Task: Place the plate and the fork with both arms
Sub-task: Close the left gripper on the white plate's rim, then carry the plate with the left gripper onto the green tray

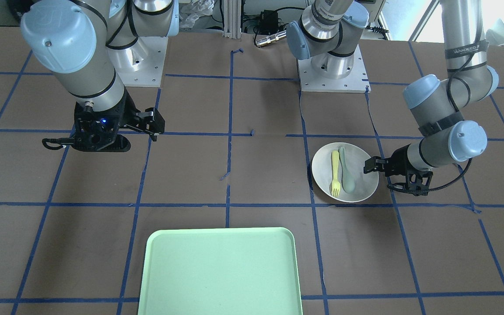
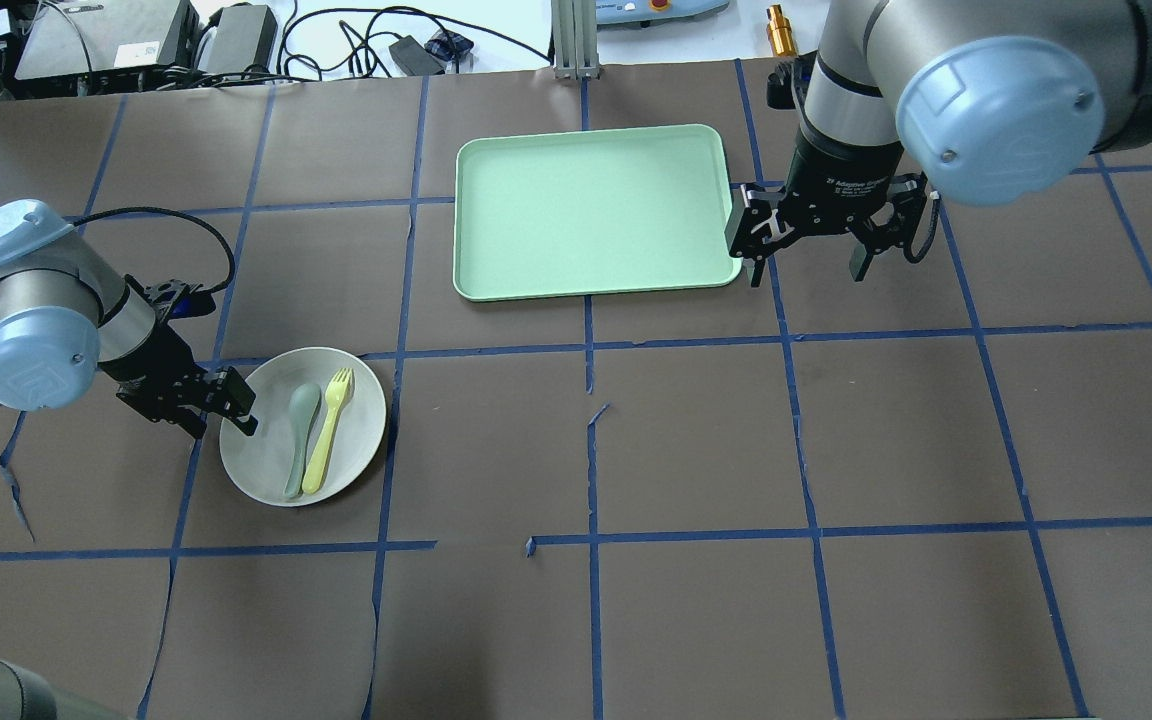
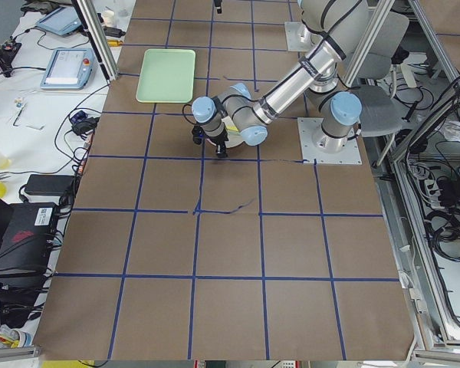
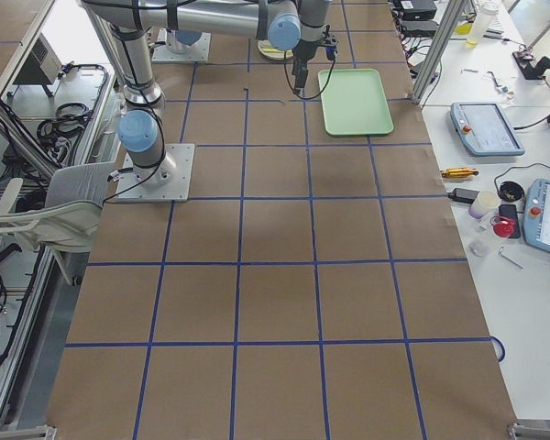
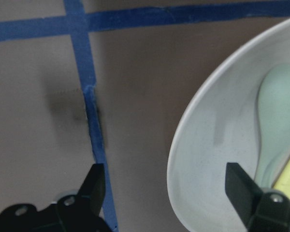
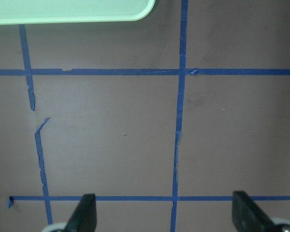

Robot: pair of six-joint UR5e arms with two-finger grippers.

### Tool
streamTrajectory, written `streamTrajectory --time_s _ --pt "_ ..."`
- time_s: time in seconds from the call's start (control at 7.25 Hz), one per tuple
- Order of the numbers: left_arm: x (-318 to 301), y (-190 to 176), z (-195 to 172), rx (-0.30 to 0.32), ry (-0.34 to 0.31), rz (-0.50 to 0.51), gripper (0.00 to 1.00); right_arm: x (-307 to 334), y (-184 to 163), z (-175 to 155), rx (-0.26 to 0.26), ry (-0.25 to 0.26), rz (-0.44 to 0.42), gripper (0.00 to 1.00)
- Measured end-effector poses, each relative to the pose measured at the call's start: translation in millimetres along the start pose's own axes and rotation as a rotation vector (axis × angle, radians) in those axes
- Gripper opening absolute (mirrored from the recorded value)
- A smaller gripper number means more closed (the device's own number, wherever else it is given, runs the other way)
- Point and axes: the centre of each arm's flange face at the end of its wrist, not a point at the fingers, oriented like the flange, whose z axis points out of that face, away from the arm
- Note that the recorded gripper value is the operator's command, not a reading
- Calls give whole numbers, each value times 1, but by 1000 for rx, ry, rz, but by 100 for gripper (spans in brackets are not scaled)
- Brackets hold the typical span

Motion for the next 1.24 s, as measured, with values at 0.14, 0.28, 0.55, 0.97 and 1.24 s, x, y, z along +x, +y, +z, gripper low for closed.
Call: streamTrajectory --time_s 0.14,0.28,0.55,0.97,1.24 --pt "1 -1 0 -1 0 3 0 0 0 0 -1 -1 0 100" --pt "3 -3 -1 3 -2 8 0 0 0 1 1 -1 1 100" --pt "4 -11 -16 37 -10 21 0 0 -1 1 3 2 0 100" --pt "8 -35 -93 84 102 -4 0 1 -2 -1 11 4 -2 100" --pt "22 -56 -136 118 226 -89 0 1 -3 -2 24 3 -1 100"
